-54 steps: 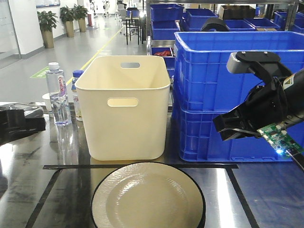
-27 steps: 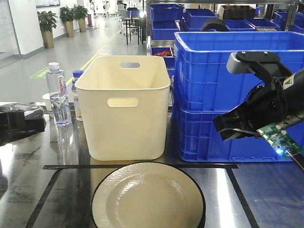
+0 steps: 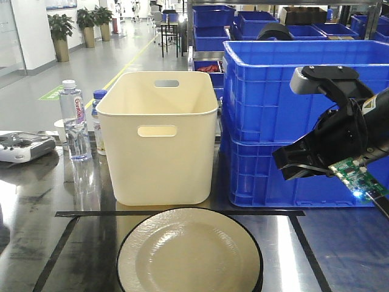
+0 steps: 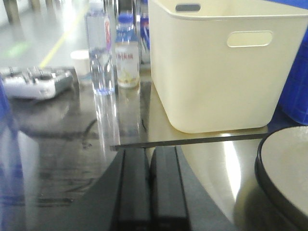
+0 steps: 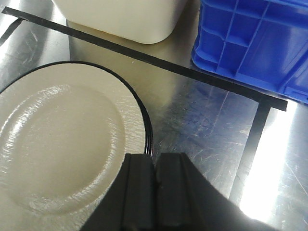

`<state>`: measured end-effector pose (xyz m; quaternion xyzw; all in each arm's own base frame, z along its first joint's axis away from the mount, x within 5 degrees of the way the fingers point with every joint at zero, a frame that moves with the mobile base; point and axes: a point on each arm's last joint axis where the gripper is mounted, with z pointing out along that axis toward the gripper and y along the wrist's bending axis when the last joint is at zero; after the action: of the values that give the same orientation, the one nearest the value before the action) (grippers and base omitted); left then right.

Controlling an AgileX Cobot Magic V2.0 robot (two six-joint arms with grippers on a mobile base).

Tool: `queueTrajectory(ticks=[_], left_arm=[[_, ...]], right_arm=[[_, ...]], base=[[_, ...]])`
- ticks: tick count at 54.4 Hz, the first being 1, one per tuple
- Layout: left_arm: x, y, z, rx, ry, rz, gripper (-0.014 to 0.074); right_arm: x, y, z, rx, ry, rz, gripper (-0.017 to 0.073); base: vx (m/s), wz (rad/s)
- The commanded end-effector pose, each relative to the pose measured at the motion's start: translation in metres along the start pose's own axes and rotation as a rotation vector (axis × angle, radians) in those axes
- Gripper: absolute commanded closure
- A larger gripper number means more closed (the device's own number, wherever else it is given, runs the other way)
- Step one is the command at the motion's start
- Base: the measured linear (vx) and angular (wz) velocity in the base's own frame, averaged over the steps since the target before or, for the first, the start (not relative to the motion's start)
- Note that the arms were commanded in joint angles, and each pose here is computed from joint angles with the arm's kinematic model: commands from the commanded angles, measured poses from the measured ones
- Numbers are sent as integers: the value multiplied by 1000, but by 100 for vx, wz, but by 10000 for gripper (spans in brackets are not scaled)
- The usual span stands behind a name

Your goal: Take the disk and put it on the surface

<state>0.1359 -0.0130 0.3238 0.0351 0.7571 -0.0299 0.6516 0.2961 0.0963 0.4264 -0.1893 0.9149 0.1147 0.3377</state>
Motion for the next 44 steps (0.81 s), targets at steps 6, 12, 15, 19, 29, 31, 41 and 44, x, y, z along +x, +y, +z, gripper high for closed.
queueTrajectory(ticks=[6, 12, 15, 19, 29, 31, 41, 44], left_arm=[[24, -3, -22, 33, -223, 37, 554], [51, -3, -27, 34, -189, 34, 554], [61, -3, -30, 34, -184, 34, 554], [74, -3, -36, 29, -187, 33, 554], [97, 2, -54, -29, -264, 16, 554], [102, 3, -57, -41, -280, -19, 554], [125, 6, -64, -74, -245, -173, 554], [129, 6, -63, -81, -199, -166, 554]], right_arm=[[-9, 2, -24, 9, -129, -2, 571], [-9, 2, -24, 9, -129, -2, 571], [-9, 2, -24, 9, -129, -2, 571], [-9, 2, -24, 9, -129, -2, 571], [-9, 2, -24, 9, -129, -2, 571], [-9, 2, -24, 9, -129, -2, 571], [-9, 2, -24, 8, -124, -2, 571], [-9, 2, -24, 7, -124, -1, 571]], base=[[0, 0], [0, 0], [0, 0], [0, 0], [0, 0], [0, 0], [0, 0], [0, 0]])
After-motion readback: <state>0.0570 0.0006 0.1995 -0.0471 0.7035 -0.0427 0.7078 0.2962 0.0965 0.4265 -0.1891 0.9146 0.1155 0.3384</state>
